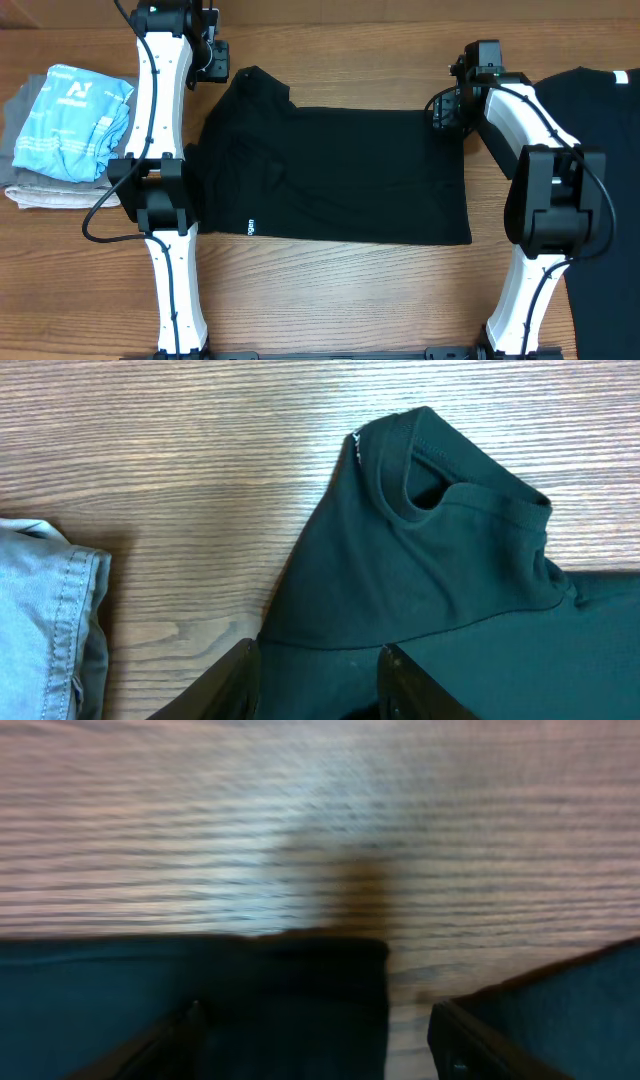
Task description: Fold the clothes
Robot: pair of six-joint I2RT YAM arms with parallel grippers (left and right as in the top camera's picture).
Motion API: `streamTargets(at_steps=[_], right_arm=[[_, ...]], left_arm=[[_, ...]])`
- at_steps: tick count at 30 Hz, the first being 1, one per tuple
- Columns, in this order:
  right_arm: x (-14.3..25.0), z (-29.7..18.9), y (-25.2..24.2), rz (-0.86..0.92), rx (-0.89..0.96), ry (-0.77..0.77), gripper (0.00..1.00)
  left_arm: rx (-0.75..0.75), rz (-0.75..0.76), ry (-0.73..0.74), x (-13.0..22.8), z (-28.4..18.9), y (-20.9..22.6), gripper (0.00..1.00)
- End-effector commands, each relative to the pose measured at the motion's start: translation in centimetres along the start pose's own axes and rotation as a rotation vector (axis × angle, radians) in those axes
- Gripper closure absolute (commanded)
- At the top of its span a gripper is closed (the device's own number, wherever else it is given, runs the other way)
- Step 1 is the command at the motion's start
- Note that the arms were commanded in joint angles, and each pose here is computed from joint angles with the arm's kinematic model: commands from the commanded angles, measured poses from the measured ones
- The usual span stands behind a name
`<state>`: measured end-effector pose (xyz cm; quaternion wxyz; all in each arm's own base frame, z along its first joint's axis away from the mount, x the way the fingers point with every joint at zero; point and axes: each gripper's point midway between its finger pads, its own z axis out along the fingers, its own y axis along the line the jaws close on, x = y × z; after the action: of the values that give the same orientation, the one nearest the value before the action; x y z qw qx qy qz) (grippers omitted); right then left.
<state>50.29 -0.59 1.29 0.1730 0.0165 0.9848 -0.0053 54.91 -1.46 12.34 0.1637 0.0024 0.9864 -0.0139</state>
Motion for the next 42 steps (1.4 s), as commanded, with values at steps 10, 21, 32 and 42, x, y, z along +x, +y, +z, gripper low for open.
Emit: streamTargets(at_steps=[10,21,32,42], right_arm=[[0.5,2.3,0.8,-0.022,-0.07,0.013,0.3],[1.7,3.1,1.3,-0.02,-0.096,0.057,0.73],[2.2,3.1,1.3,-0.019,-0.096,0.075,0.73],[2.2,3.1,1.2,-0.02,-0.092,0.076,0.73]], left_arm=[[0.007,0.023,-0.011,-0.3,-0.3,-0.5,0.59],[0.038,0.024,-0.009,-0.3,-0.2,-1.1,0.6],[0.142,0.145,0.005,-0.1,2.4,-2.9,0.64],[0.141,0.258,-0.01,-0.6,9.2,-3.0,0.56]])
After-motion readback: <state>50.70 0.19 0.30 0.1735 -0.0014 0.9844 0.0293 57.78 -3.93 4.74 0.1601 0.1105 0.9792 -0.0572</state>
